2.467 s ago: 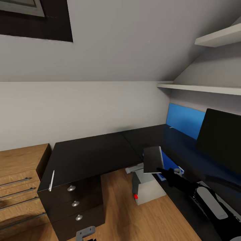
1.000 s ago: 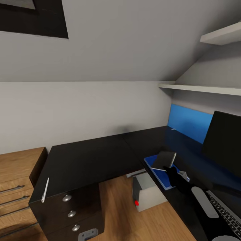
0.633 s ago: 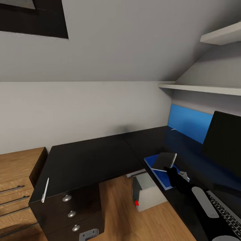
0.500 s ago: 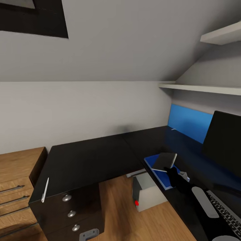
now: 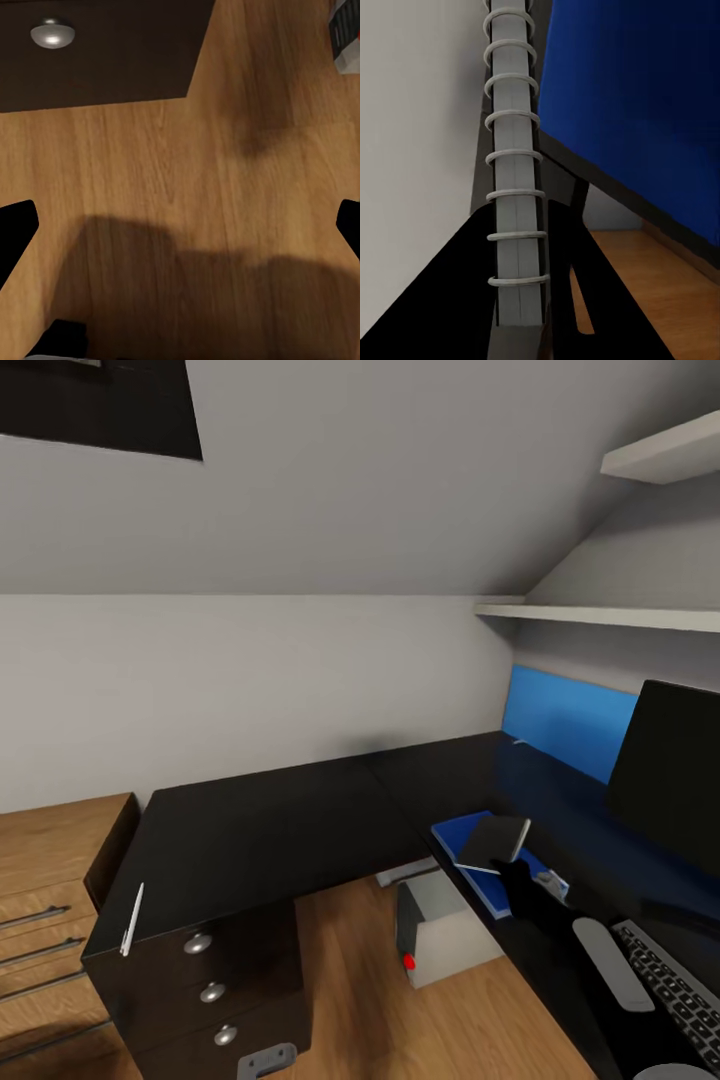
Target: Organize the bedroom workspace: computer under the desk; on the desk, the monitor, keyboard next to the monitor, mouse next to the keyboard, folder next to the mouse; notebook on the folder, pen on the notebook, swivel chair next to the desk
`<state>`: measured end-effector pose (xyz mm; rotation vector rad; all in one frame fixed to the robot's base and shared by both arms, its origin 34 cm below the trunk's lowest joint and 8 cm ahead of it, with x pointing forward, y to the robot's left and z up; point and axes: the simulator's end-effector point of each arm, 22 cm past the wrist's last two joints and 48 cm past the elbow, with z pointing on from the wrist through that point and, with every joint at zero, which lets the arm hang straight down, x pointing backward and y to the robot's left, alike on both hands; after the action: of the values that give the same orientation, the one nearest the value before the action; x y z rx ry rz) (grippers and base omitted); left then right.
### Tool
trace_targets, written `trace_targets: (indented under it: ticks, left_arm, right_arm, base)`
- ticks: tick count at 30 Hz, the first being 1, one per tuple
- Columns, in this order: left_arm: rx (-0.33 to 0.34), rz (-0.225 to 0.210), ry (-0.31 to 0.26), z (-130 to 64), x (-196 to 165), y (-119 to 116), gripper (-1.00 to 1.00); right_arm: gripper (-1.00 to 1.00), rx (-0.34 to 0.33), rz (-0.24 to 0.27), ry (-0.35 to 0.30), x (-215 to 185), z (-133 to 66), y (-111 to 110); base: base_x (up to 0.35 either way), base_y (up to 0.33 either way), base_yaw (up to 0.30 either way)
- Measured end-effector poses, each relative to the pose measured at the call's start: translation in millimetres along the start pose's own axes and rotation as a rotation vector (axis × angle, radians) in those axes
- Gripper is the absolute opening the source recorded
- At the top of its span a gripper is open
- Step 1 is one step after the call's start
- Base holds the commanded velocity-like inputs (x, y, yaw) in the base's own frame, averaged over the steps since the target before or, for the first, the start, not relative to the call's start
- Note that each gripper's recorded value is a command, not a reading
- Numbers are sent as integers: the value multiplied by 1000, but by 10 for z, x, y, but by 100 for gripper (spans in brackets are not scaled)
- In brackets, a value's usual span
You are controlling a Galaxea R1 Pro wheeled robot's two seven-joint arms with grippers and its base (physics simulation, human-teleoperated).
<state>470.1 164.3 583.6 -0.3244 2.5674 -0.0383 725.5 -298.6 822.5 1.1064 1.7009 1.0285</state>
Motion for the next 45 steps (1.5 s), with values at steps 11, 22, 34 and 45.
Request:
trace_targets:
  ticks: [11,22,34,45]
  left_arm:
    - [1,0,0,87,61,10,100]
    - [-2,-2,-1,88,57,26,100]
    - [-3,-1,0,90,59,31,100]
    - [-4,0,1,92,64,34,100]
  right_arm:
    - [-100,-1,-1,-2,17,25,-99]
    - [-100,-1,-1,-2,14,21,-96]
    - [-100,-1,0,-4,10,24,-98]
    - [-100,-1,0,-5,6,23,-98]
  base:
    - [0,0,0]
    - [54,-4,0]
    - [41,-12,0]
    - [92,-85,0]
